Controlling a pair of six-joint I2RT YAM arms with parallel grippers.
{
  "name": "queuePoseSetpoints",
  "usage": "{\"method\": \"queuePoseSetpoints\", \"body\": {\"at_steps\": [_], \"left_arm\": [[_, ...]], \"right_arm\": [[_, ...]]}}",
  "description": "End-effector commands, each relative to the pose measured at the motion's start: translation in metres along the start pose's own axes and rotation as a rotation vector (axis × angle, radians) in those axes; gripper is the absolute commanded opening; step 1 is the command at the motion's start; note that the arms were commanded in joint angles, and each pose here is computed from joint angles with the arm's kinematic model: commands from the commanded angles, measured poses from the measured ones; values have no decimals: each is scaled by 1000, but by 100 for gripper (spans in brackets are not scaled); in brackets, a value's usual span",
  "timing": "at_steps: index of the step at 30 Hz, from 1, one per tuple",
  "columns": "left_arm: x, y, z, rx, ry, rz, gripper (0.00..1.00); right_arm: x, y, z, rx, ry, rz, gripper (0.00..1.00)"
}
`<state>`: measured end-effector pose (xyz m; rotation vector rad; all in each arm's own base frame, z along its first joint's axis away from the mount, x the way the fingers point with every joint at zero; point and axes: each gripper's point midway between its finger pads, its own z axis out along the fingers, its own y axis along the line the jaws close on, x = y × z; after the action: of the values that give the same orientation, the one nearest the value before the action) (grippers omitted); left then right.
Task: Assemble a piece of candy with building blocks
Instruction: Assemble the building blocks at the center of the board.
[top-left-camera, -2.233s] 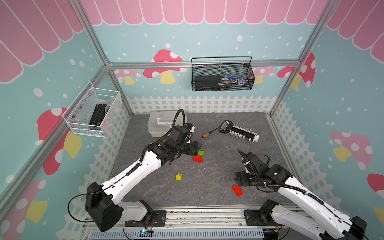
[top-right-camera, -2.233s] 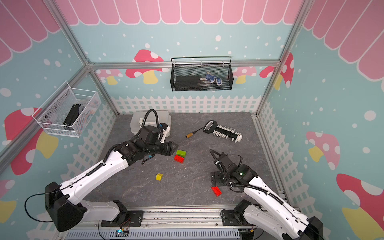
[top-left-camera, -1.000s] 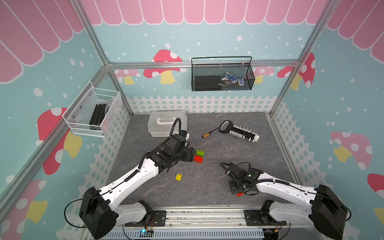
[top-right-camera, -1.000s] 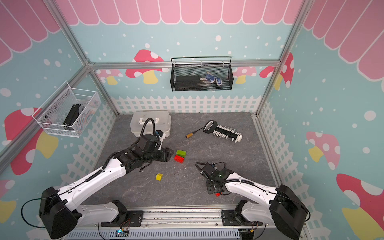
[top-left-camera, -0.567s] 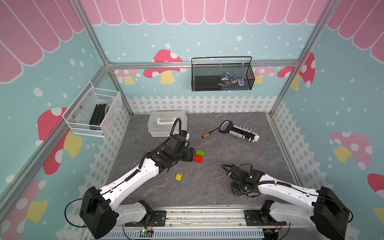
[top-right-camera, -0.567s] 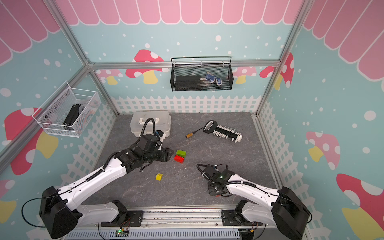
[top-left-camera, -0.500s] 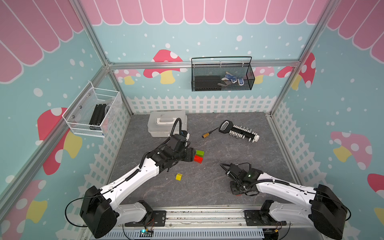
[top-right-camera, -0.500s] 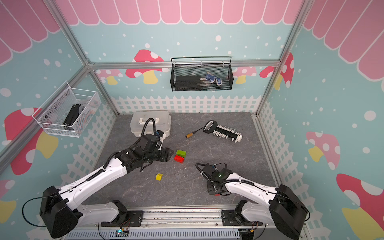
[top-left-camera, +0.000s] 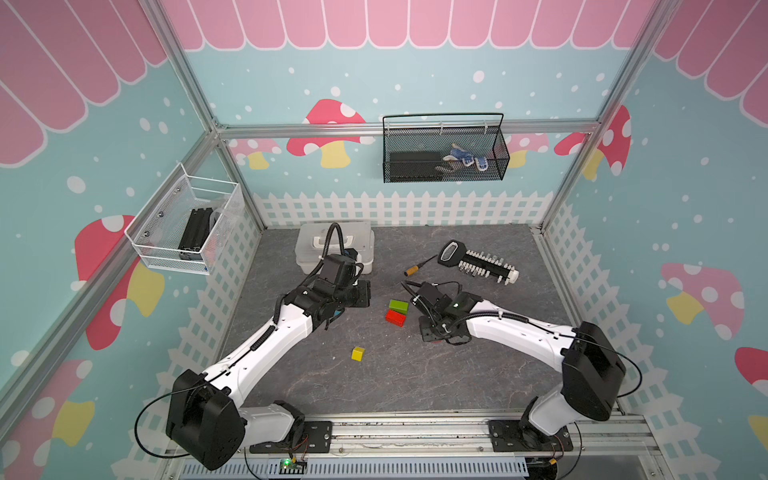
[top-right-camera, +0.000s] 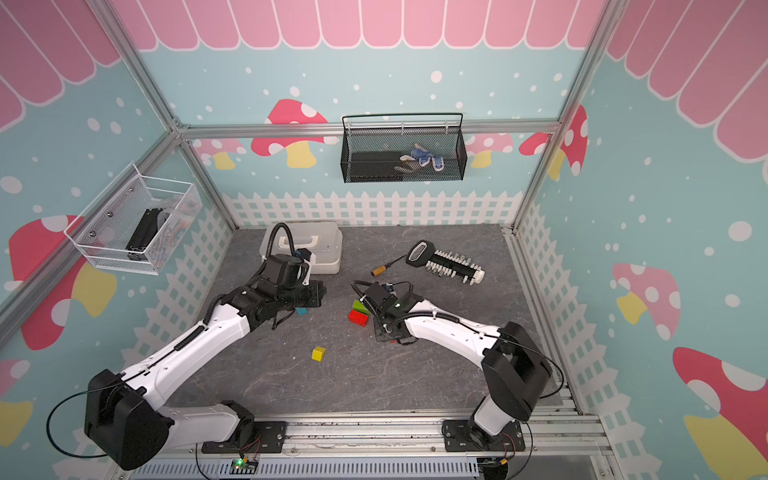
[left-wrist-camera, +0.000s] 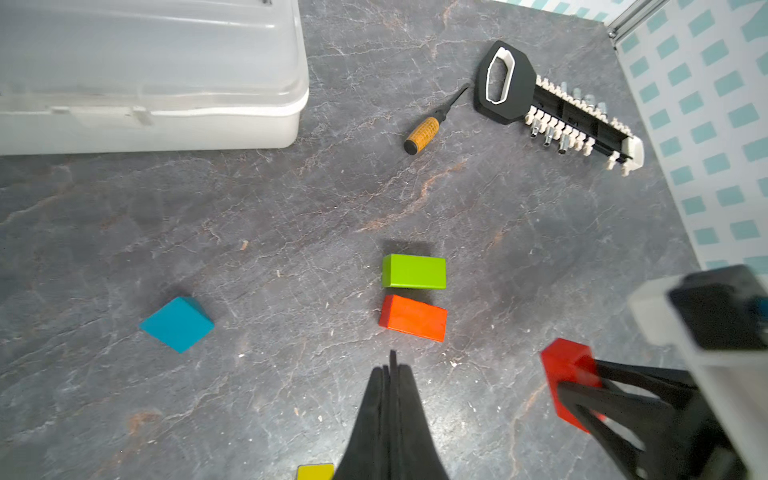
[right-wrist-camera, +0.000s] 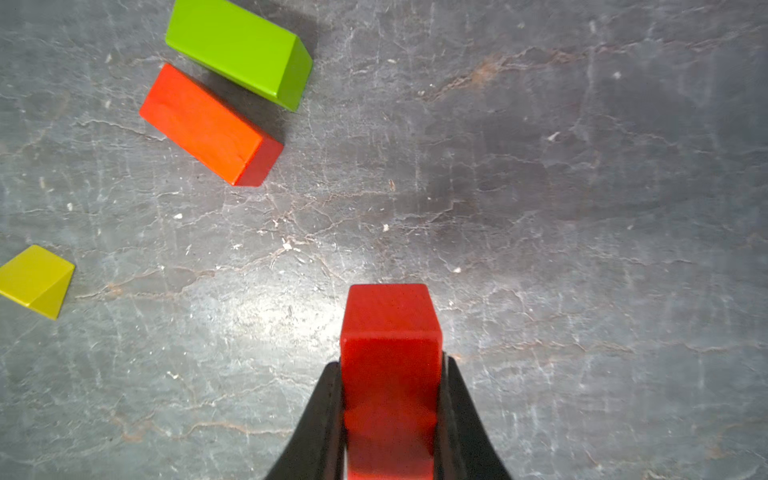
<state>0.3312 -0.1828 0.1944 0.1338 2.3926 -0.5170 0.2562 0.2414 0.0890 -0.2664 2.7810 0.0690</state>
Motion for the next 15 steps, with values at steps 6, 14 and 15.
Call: {"method": "queuePoseSetpoints", "body": {"at_steps": [6,14,15], "left_arm": [[-11,-7,4,94,-33,-67,0],[-33,4,-14,161,-185,-209,0],[-34,5,-14,164,-181,-217,0]], "right_arm": [[-24,22,23,-23,-51,64,0],[-50,33,41,-45,-132,89,0],[-51,34,43,-47,-127,90,0]]}}
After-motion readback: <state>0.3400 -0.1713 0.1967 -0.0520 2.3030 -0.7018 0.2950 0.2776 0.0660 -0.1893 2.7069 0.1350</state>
